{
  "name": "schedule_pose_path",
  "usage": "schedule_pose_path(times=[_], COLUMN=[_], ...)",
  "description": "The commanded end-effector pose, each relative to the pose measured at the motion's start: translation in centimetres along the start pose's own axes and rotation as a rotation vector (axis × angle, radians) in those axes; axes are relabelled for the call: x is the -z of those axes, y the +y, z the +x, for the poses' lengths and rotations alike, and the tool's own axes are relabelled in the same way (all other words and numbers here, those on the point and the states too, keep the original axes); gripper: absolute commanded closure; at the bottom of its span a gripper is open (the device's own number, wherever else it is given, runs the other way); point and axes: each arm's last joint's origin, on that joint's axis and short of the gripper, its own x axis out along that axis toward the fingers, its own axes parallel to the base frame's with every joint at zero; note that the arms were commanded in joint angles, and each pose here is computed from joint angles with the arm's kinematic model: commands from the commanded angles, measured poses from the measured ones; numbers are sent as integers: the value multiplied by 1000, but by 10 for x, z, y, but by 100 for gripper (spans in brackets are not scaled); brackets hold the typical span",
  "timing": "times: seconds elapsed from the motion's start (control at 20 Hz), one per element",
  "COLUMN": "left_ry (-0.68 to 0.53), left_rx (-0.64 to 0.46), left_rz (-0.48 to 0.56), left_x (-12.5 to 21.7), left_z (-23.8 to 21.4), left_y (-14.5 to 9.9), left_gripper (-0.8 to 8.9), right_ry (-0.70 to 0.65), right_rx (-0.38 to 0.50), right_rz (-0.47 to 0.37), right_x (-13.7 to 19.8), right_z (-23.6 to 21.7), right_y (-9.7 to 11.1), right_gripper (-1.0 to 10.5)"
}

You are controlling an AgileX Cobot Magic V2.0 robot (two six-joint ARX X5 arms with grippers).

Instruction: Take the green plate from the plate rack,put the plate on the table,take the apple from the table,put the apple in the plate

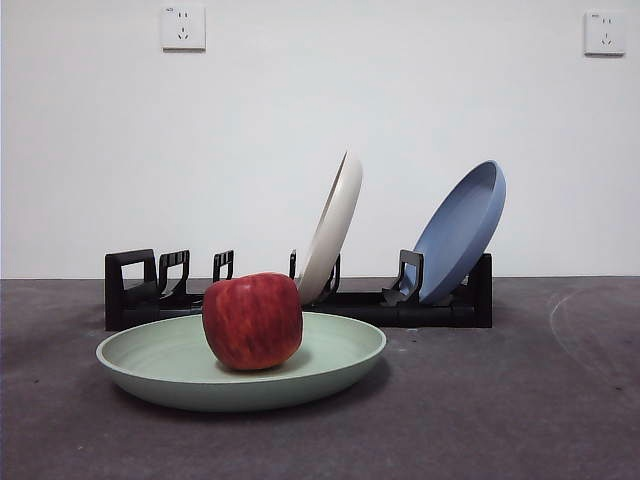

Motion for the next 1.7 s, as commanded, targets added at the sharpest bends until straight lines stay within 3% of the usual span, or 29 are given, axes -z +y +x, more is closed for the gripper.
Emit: schedule_pose_path(times=[0.05,0.25,0.45,0.6,1.05,1.7], left_ry=[-103,-239,-214,-155,91,105], left_rx=[89,109,61,15,-94,-85], left_rz=[89,165,164,167,177,195], left_x=[33,105,164,187,218,219], left_z=[17,47,63,65,64,65], left_y=[9,35,60,71,86,86], left_gripper=[817,817,817,817,817,817], right_ry=[0,0,0,1,0,0], right_rx=[5,5,5,5,5,4], right_rz=[7,7,7,7,7,7], right_x=[1,1,1,1,0,0], right_z=[2,2,2,2,2,2], right_y=[0,0,0,0,0,0], right_gripper=[946,946,946,946,946,946])
